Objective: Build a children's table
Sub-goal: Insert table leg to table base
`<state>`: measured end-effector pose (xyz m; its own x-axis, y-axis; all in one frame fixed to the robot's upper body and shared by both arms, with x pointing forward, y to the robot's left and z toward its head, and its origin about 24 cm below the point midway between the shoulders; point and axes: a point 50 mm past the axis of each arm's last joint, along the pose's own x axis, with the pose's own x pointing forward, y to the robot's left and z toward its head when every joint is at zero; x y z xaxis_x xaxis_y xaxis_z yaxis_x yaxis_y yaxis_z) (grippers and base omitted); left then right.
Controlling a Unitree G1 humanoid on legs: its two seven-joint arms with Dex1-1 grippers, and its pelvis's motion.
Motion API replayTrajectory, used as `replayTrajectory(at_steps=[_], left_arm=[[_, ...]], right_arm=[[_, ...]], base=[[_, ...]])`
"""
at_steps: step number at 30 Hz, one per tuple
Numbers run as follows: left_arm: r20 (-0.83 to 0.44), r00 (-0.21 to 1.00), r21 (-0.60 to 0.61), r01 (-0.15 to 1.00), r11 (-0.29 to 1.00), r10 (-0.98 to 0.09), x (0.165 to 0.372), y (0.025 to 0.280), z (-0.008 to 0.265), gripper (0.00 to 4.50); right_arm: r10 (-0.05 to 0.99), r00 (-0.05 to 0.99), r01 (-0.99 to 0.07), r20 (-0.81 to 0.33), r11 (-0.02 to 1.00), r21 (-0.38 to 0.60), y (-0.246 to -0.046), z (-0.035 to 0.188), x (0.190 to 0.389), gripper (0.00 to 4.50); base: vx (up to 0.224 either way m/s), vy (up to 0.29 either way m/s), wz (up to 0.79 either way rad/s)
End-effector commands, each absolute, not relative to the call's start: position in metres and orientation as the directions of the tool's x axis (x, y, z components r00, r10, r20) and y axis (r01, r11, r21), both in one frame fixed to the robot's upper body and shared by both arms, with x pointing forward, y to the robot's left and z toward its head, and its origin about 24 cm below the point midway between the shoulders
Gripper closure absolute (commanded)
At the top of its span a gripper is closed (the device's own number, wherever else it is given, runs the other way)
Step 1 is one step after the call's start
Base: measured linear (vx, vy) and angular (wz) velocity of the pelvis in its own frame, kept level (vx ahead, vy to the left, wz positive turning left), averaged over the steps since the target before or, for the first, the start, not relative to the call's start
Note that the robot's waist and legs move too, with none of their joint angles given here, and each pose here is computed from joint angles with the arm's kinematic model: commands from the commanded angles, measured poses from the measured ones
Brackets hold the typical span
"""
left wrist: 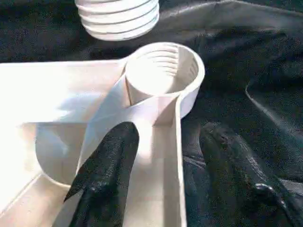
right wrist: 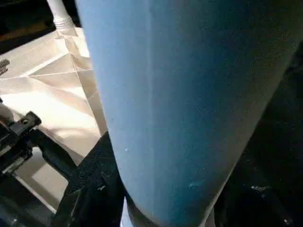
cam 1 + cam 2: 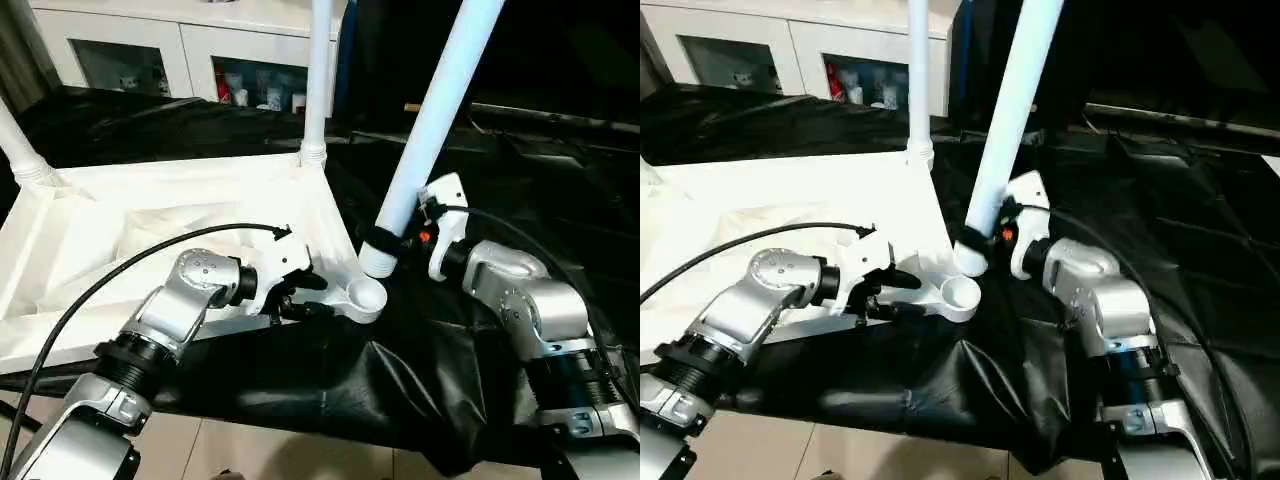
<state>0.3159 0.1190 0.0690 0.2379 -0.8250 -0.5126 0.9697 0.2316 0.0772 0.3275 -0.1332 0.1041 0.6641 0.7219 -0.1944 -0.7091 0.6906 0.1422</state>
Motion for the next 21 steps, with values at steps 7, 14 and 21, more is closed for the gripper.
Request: replayTrajectory(at_steps=[7,14,21], left_arm=[[-0.547,0.226,0.058,0.971,0.233,-0.806,0.318,0.118,0.066,2.93],[-0.57,0.218,0.055,0.972,0.228,-0.792,0.316,0.119,0.061,3.4],[-0.592,0.218,0.061,0.972,0.227,-0.776,0.317,0.121,0.059,4.0]], right_arm=[[0.732,0.659,-0.727,-0.175,0.679,0.105,-0.13,0.11,0.326,2.57],[0.733,0.657,-0.728,-0.176,0.678,0.101,-0.13,0.11,0.326,2.57],[0.736,0.653,-0.732,-0.181,0.674,0.099,-0.129,0.11,0.326,2.57]], base=[[0.0,0.0,0.0],[0.0,0.0,0.0],[0.0,0.0,0.0]])
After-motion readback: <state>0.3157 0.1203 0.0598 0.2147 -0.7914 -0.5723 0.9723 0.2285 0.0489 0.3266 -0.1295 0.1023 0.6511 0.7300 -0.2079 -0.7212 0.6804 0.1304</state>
